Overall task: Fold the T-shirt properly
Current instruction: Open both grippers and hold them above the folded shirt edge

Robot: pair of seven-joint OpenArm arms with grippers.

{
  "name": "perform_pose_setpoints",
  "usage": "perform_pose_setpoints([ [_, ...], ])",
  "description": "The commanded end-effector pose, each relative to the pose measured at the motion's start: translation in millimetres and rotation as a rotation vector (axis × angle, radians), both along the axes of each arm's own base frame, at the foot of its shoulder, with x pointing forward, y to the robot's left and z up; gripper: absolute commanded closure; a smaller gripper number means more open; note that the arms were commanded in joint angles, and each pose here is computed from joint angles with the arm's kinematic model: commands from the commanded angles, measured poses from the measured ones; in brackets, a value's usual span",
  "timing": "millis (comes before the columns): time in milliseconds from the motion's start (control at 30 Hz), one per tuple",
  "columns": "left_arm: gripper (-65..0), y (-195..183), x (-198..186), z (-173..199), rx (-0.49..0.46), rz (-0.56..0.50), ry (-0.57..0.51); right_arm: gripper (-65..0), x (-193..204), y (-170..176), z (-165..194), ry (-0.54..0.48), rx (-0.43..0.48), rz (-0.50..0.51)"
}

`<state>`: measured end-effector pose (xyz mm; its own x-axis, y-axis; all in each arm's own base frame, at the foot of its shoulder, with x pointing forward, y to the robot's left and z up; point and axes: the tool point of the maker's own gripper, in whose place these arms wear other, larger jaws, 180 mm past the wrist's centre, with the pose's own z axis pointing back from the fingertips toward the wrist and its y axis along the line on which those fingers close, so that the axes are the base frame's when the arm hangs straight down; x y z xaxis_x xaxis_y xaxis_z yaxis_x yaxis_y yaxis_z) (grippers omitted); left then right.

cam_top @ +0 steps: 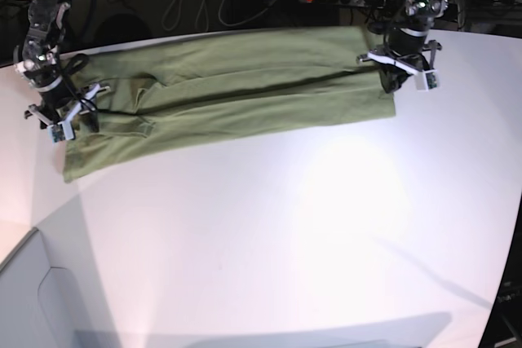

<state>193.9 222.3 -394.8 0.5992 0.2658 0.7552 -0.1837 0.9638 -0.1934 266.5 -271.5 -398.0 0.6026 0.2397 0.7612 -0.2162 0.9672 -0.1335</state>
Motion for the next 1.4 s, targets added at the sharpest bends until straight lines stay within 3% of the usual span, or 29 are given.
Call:
perform_pose_setpoints([
  [0, 0.0, 2, 5, 10, 0.011, -0.004, -0.037, -37.2, 9, -3, 15, -0.051, -0.011, 0.015],
  [100, 0.0, -2, 7, 11, 0.005, -0.014, -0.042, -44.6, 9, -4, 16, -0.055, -0.012, 0.012],
  [267, -21.8, -10, 10, 22, 0.0, -0.023, -0.071, -44.7, 15, -3, 29, -0.089, -0.028, 0.022],
  [367, -27.9, -15, 12, 38, -0.003, -0.026, -0.109, -44.7, 21, 2, 47, -0.136, -0.046, 0.042],
  [567, -28.1, -24, 21, 67, 0.004, -0.05, -0.186, -44.8, 29, 10, 62, -0.157, -0.063, 0.048],
  [800, -28.1, -32, 27, 26, -0.041, -0.052, -0.109, -44.8, 53, 15, 65, -0.149, -0.039, 0.021],
  [933, -28.1, -38, 14, -1, -0.058, -0.067, -0.03, -44.8, 56, 8, 52, -0.085, -0.033, -0.005],
  [1367, -28.1, -35, -8, -13, -0.056, -0.062, 0.028, -44.8, 15, -4, 22, 0.032, -0.066, -0.006],
])
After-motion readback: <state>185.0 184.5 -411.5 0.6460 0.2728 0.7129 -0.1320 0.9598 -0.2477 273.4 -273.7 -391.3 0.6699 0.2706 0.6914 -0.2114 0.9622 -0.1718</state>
